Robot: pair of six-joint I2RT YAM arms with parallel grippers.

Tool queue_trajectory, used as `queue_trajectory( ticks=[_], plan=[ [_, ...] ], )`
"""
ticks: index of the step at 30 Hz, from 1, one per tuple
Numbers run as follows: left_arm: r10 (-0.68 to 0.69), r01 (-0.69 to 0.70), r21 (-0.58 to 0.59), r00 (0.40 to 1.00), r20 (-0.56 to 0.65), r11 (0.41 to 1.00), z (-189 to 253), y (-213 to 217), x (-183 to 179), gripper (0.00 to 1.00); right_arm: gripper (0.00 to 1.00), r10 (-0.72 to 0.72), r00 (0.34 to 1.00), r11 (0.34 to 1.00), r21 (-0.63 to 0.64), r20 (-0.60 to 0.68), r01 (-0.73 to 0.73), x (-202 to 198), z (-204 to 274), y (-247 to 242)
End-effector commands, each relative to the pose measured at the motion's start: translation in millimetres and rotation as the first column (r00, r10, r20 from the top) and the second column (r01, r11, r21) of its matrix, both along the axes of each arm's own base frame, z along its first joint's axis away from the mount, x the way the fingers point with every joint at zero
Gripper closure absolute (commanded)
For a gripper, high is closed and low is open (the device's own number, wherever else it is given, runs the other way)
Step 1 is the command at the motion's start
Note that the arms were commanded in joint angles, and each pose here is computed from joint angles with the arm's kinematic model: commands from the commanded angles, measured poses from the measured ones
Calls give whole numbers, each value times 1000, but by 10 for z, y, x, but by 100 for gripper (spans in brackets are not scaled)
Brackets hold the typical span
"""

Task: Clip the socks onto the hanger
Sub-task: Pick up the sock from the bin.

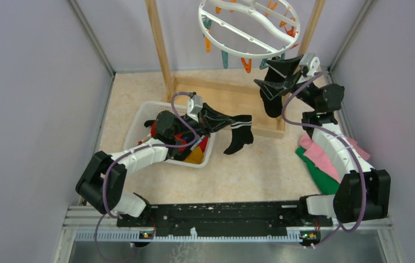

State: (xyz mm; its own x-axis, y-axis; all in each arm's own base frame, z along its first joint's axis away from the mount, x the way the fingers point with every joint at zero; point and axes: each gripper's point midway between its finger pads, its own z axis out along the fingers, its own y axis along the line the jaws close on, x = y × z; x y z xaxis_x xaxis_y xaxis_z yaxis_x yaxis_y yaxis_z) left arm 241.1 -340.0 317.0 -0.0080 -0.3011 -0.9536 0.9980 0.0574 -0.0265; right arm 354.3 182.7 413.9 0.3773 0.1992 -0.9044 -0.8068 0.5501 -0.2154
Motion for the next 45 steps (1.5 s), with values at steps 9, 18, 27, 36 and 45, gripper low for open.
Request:
queue_trajectory(
  ticks=[9,18,27,36,45],
  plan=[
    [-7,13,-52,993,120,999,308,28,-69,100,19,94,994,995,-24,-47,-95,-20,126,6],
    [-5,11,-52,993,122,999,297,19,-55,100,21,71,997,997,-4,-27,-72,135,217,-7],
    [-9,16,-53,991,130,998,313,-2,-33,100,25,100,995,995,5,5,-100,119,302,17],
    [-15,22,-52,991,131,998,328,-24,-10,100,36,98,995,995,26,12,-98,93,374,7],
    [-8,17,-62,990,139,998,393,-6,-25,100,23,93,995,996,-3,-24,-94,2,232,-7]
  ],
)
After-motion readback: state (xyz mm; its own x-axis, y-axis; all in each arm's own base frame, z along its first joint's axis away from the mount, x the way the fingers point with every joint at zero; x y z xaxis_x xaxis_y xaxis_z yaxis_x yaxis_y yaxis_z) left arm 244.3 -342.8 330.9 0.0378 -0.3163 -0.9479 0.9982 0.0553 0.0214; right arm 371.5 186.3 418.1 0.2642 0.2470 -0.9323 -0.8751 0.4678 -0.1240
